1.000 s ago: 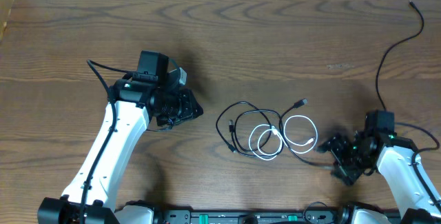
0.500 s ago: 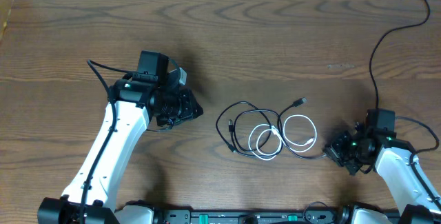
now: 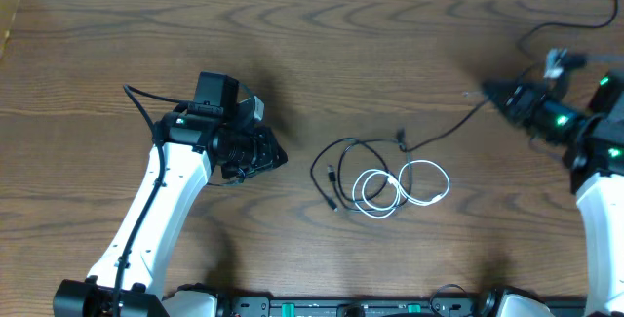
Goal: Untangle cables
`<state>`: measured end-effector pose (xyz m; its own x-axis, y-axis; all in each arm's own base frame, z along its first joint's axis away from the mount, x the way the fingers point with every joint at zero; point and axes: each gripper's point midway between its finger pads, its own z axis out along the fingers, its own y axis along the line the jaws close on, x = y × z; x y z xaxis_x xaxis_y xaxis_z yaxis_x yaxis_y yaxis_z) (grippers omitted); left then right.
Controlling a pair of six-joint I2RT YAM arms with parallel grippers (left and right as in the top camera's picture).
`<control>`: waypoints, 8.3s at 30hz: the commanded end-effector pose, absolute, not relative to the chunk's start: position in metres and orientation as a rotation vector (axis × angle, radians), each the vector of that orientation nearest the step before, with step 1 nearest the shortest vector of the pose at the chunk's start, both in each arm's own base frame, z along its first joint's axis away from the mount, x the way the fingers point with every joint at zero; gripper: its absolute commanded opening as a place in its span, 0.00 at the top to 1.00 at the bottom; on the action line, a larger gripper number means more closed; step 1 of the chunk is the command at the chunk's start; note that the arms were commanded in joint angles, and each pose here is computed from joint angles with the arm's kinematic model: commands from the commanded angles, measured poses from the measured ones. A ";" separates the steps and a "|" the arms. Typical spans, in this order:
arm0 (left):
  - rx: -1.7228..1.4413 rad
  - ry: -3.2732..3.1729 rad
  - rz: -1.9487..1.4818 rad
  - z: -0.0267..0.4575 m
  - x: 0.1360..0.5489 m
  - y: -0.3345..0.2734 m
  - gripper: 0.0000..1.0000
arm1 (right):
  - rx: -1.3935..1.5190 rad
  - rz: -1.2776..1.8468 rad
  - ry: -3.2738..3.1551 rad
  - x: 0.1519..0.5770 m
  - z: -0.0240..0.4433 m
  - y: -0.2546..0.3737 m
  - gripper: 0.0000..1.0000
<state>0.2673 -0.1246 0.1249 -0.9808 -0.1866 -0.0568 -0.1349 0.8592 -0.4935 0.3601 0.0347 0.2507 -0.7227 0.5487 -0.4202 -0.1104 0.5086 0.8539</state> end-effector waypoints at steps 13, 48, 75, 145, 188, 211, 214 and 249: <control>-0.230 2.936 -0.745 0.122 0.265 -0.123 0.66 | -0.199 1.290 1.702 0.351 0.386 0.044 0.93; -0.229 2.933 -0.745 0.123 0.265 -0.123 0.67 | -0.226 1.172 1.739 0.374 0.363 0.101 0.99; -0.238 2.953 -0.743 0.118 0.261 -0.122 0.67 | 1.071 -0.321 2.129 0.305 0.236 -0.252 0.99; -0.251 2.984 -0.737 0.115 0.255 -0.121 0.67 | 1.086 -0.157 2.761 0.339 0.190 -0.215 0.04; -0.250 2.984 -0.736 0.115 0.255 -0.121 0.67 | 1.347 -0.232 3.128 0.225 0.000 -0.153 0.20; -0.229 2.983 -0.735 0.115 0.255 -0.121 0.67 | 1.558 -0.386 2.983 0.181 -0.054 -0.153 0.21; -0.230 2.983 -0.735 0.115 0.255 -0.121 0.67 | 1.597 -0.382 2.977 0.173 -0.056 -0.155 0.16; -0.231 2.987 -0.735 0.115 0.254 -0.121 0.67 | 1.483 0.450 2.596 0.271 -0.060 -0.146 0.99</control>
